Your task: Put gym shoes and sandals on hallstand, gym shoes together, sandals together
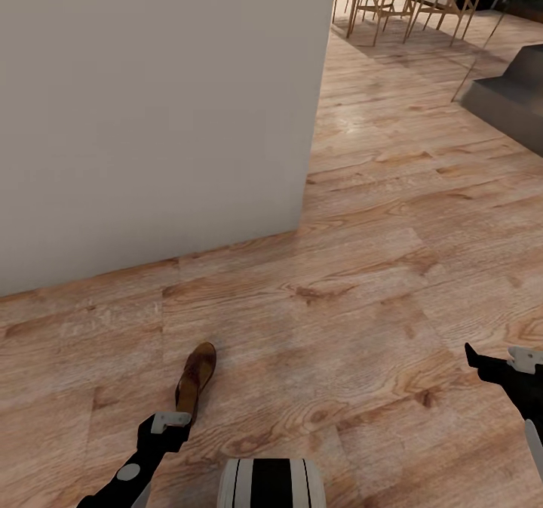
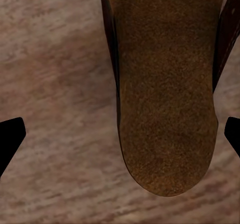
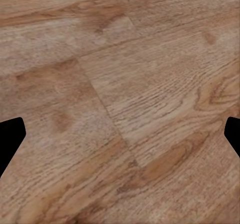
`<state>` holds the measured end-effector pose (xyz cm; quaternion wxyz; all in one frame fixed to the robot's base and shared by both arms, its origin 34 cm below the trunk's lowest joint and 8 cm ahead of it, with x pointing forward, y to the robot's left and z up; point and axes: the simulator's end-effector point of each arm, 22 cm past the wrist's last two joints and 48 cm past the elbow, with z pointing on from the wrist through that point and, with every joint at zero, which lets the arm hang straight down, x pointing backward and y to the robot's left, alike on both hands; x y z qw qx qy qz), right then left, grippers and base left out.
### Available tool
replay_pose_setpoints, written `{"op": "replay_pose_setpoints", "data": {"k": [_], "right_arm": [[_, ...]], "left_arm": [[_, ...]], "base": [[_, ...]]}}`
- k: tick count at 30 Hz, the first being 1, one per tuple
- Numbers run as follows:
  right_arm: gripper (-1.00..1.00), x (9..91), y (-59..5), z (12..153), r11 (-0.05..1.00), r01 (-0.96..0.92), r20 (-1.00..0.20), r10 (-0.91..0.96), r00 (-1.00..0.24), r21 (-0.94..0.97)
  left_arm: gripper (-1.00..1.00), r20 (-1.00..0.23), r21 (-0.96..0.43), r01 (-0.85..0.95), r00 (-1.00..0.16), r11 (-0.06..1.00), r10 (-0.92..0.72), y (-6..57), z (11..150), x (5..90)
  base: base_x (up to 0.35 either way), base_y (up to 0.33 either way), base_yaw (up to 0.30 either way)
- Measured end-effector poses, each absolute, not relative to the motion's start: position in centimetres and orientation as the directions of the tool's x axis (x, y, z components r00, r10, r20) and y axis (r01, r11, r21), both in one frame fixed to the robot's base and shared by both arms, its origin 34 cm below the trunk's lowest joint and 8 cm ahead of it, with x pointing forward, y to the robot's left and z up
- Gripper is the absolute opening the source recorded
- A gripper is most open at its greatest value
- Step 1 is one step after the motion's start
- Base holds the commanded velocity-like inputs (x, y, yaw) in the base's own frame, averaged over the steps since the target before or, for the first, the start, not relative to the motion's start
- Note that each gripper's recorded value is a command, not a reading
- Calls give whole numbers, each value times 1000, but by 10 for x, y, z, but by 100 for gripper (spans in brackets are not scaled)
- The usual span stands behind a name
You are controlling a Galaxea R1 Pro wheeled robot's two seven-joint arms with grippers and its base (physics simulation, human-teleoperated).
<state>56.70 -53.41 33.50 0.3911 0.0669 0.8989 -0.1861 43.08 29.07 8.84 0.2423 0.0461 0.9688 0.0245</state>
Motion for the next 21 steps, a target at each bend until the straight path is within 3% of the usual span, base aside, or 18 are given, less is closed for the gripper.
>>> {"op": "replay_pose_setpoints", "data": {"k": [21], "right_arm": [[100, 565, -534, 329, 922, 263, -719, -25, -694, -286]], "left_arm": [[100, -457, 70, 76, -884, 995, 100, 291, 84, 426]], "base": [[0, 0, -55]]}}
